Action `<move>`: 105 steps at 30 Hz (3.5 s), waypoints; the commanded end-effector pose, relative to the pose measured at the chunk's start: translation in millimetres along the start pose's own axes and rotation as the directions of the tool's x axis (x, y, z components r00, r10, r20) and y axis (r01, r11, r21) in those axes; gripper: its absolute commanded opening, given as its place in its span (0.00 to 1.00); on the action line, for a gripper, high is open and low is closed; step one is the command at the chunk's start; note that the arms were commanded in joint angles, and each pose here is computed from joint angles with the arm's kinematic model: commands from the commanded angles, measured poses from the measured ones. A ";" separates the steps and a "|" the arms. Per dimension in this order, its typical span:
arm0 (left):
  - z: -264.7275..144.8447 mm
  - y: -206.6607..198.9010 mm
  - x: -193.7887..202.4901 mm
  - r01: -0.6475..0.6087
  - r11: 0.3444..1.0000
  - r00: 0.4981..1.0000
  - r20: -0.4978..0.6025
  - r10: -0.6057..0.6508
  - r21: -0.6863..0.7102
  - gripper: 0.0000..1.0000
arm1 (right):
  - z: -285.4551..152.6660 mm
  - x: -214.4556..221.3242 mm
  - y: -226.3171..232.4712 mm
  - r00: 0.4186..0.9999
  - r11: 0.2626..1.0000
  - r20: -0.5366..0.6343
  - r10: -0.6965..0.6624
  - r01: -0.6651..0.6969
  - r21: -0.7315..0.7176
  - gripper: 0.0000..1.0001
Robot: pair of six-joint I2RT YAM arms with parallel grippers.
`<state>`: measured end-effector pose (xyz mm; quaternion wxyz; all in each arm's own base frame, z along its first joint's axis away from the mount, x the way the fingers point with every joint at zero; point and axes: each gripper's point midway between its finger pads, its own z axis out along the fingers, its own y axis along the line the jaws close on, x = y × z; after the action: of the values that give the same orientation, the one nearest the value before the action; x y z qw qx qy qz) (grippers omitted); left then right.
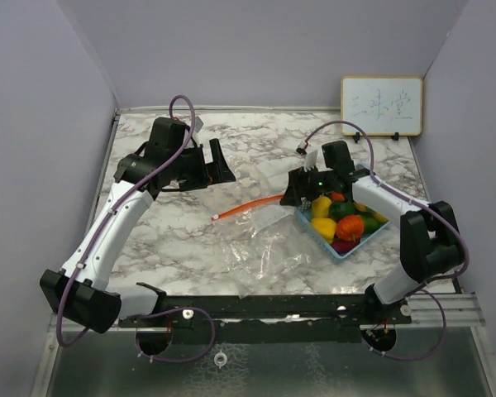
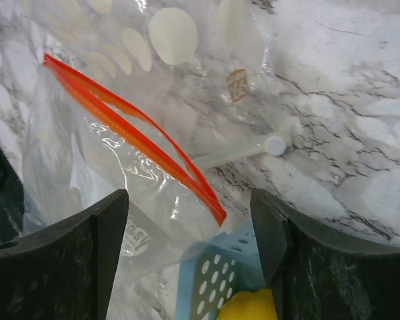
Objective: Place the food in the zip-top bag and seal the zipper
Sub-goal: Pick up the zipper food storage bag at the center of the board, then open the zipper of the food storage bag.
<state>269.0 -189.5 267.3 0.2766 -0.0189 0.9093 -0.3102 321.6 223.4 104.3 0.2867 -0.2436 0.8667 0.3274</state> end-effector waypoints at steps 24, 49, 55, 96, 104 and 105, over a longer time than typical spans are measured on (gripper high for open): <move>-14.4 -64.8 -60.2 0.222 0.956 0.975 -0.037 -0.219 0.191 0.89 | -147.7 -172.3 61.9 0.787 0.936 0.514 -0.343 0.241 0.255 0.02; 55.9 -84.7 -76.1 0.697 0.680 0.716 -0.161 -0.680 0.226 0.89 | -172.5 -151.8 95.9 0.600 0.843 0.606 -0.522 0.254 0.474 0.02; 71.8 -101.0 -78.5 0.698 0.685 0.716 -0.187 -0.672 0.209 0.88 | -168.5 -146.2 111.2 0.592 0.837 0.601 -0.537 0.284 0.468 0.02; 82.9 -107.6 -110.1 0.064 0.970 0.998 -0.041 -0.056 0.233 0.00 | -217.3 -177.6 135.7 0.579 0.826 0.603 -0.548 0.260 0.501 0.66; 45.8 -117.8 -101.2 -0.263 0.912 0.965 0.094 0.245 0.315 0.00 | -209.4 -203.3 143.7 0.654 0.859 0.581 -0.484 0.228 0.459 0.69; 43.1 -116.8 -99.4 -0.287 0.906 0.958 0.108 0.266 0.312 0.00 | -201.7 -203.3 144.5 0.668 0.861 0.566 -0.482 0.245 0.445 0.69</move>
<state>382.9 -299.4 342.4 0.2925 0.0516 0.8502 -0.4346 303.8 208.6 450.0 0.7197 -0.2097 0.6395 0.1705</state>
